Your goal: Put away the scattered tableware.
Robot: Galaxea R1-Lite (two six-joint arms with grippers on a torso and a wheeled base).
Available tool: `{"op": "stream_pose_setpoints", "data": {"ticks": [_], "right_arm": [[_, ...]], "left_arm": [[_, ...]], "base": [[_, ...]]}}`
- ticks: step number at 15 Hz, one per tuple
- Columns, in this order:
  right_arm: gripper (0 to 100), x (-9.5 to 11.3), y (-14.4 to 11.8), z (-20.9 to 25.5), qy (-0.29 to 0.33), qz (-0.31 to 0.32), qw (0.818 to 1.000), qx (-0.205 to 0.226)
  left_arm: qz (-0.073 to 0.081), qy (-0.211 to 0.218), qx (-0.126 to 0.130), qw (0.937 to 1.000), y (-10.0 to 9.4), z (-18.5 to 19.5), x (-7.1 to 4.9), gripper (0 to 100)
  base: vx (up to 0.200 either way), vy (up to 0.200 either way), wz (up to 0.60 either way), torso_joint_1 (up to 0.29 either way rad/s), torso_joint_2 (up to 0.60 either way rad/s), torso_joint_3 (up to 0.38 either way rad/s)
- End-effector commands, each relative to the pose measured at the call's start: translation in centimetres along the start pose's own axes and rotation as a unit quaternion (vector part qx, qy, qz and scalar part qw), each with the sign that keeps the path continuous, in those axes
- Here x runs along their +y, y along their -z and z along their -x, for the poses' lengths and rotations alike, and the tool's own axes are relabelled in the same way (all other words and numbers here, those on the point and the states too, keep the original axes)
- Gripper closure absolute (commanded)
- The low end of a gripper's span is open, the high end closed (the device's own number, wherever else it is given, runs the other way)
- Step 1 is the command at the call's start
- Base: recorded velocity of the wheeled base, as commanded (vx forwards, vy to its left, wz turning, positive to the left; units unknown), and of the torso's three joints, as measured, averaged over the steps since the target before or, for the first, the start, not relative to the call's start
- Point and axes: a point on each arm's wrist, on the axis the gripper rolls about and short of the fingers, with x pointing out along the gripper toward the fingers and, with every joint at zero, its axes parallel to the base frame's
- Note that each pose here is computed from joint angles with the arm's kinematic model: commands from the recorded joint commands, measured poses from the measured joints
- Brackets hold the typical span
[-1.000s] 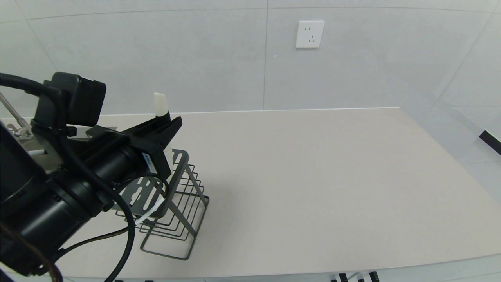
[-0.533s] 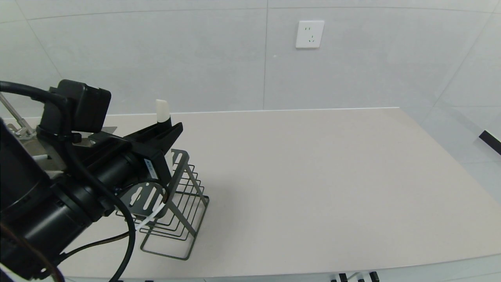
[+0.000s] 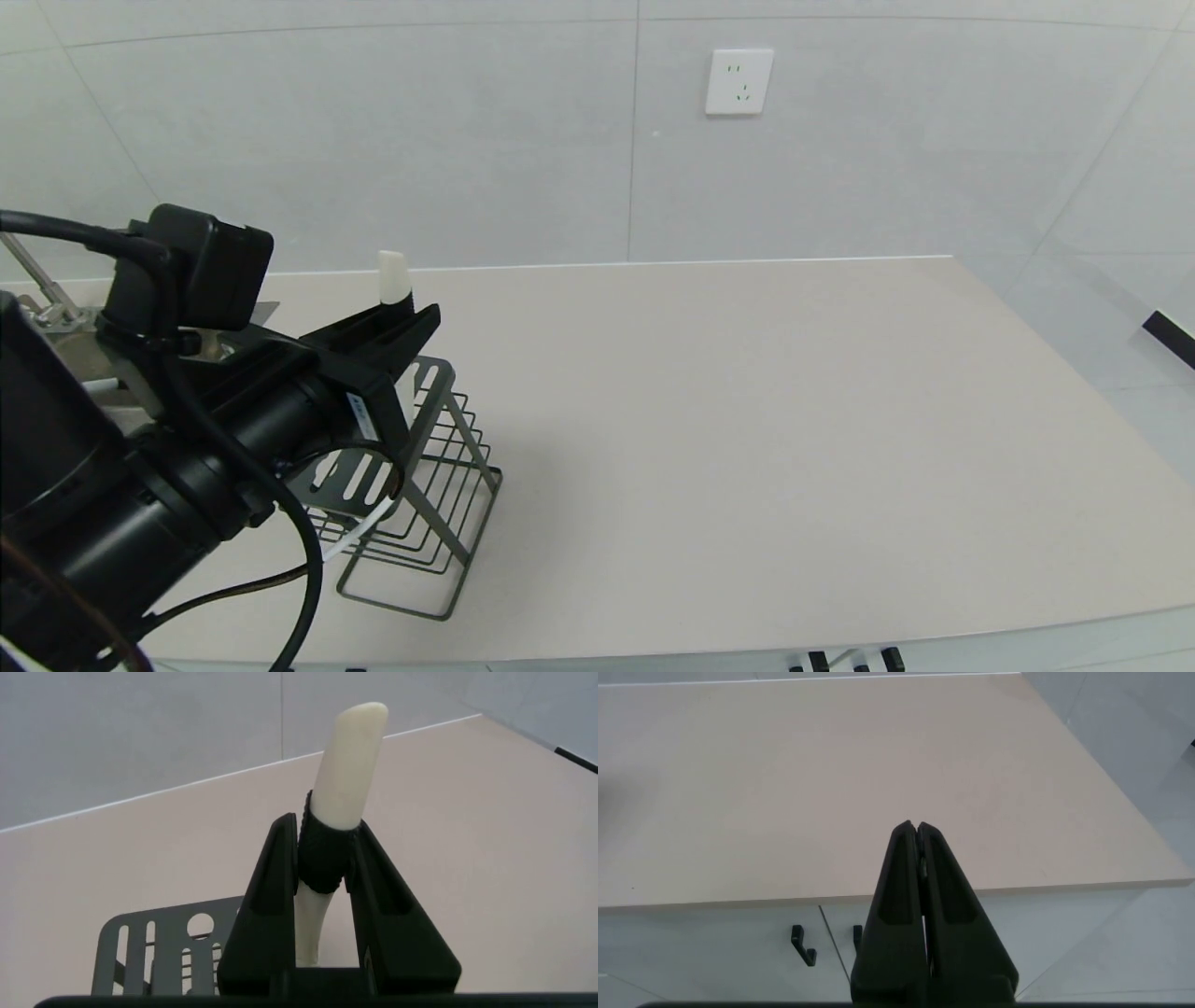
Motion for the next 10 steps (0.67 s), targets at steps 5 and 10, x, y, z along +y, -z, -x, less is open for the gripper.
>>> {"op": "stream_pose_setpoints", "data": {"ticks": [5,10], "right_arm": [[100,0.00,-0.01,-0.01,0.000,0.000,1.000,0.000],[100,0.00,-0.01,-0.01,0.000,0.000,1.000,0.000]], "left_arm": [[0.001,0.001,-0.003,1.0000,-0.08,0.07,0.10,0],[-0.001,0.014,-0.005,0.9999,-0.12,0.08,0.27,0]], "base": [[0.000,0.000,0.00,0.000,0.00,0.000],[0.000,0.000,0.00,0.000,0.00,0.000]]}}
